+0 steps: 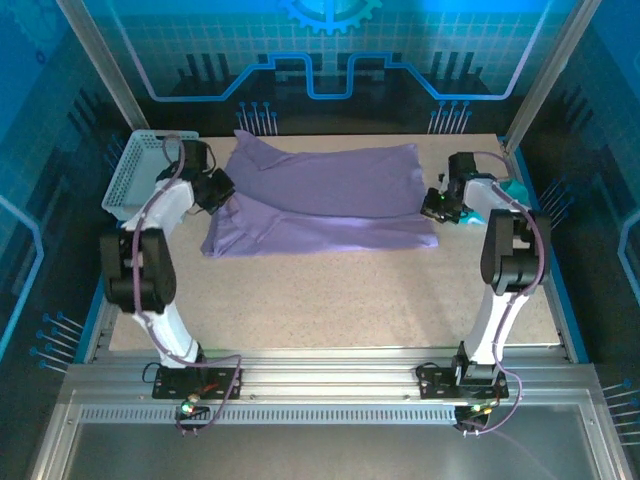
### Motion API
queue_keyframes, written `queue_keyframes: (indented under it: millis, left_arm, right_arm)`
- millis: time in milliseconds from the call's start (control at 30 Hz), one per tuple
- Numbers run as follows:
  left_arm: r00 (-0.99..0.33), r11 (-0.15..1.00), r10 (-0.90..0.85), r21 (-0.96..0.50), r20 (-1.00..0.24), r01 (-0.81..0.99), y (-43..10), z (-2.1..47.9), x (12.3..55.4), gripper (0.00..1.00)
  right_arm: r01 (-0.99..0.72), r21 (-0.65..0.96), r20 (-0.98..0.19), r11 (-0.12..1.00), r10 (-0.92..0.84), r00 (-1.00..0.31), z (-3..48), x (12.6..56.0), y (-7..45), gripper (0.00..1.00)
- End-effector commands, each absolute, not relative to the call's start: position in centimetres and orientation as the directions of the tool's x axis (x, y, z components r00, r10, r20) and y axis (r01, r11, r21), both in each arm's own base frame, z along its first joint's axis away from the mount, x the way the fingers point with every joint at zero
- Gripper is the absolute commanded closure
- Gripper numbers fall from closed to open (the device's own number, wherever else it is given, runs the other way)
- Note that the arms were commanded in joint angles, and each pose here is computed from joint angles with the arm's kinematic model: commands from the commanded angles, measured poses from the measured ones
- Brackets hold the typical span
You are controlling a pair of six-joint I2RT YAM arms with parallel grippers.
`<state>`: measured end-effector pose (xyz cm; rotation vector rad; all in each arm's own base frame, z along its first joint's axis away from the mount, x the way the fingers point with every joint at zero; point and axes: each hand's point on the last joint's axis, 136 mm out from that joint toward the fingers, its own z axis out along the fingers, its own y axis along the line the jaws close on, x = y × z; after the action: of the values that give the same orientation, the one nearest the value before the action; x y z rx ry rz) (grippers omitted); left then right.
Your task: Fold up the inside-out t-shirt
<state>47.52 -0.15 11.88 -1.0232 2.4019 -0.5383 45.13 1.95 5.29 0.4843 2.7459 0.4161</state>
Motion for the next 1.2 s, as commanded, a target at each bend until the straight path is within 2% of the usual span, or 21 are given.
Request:
queue_keyframes:
  millis: [0, 33, 100, 167, 367, 467, 700, 900, 1167]
  left_arm:
    - [-0.580, 0.600, -0.778, -0.556, -0.241, -0.575, 0.7, 10.5, 50.7, 0.83]
    - [-0.584, 0.599, -0.778, -0.556, -0.233, -0.576, 0.6, 10.3, 51.1, 0.74]
    - [-0.577, 0.601, -0.779, -0.555, -0.246, -0.575, 0.8, 10.6, 51.2, 0.65]
    - [-0.565, 0.608, -0.778, -0.556, -0.275, -0.566, 1.1, 11.7, 50.6, 0.56]
    - [-0.514, 0.601, -0.790, -0.590, -0.334, -0.539, 0.8, 13.6, 45.0, 0.44]
    - [-0.551, 0.596, -0.781, -0.609, -0.292, -0.523, -1.5, 11.7, 41.8, 0.43]
    - [-0.622, 0.603, -0.760, -0.563, -0.189, -0.565, -2.9, 5.5, 39.1, 0.45]
    - [-0.648, 0.615, -0.749, -0.510, -0.139, -0.601, -2.8, 2.1, 36.7, 0.48]
    - [-0.662, 0.589, -0.748, -0.494, -0.035, -0.639, -4.3, 0.6, 29.3, 0.48]
  right_arm:
    - [0.241, 0.321, -0.301, 0.916, 0.340, -0.891, 6.3, 47.0, 2.1, 0.76]
    - [0.232, 0.322, -0.314, 0.918, 0.335, -0.888, 6.8, 47.0, 2.1, 0.72]
    - [0.212, 0.322, -0.347, 0.923, 0.323, -0.880, 8.2, 46.7, 2.0, 0.64]
    - [0.196, 0.329, -0.364, 0.924, 0.316, -0.876, 9.3, 45.6, 2.4, 0.60]
    - [0.130, 0.334, -0.361, 0.934, 0.254, -0.897, 8.7, 40.7, 6.7, 0.53]
    - [0.102, 0.332, -0.313, 0.938, 0.212, -0.926, 7.2, 40.0, 8.5, 0.51]
    - [0.172, 0.183, -0.156, 0.968, 0.201, -0.967, 2.3, 39.5, 5.2, 0.56]
    - [0.228, 0.136, -0.024, 0.964, 0.233, -0.972, 0.4, 36.1, 3.3, 0.62]
    - [0.304, 0.046, 0.043, 0.952, 0.302, -0.952, 0.4, 29.9, 0.4, 0.66]
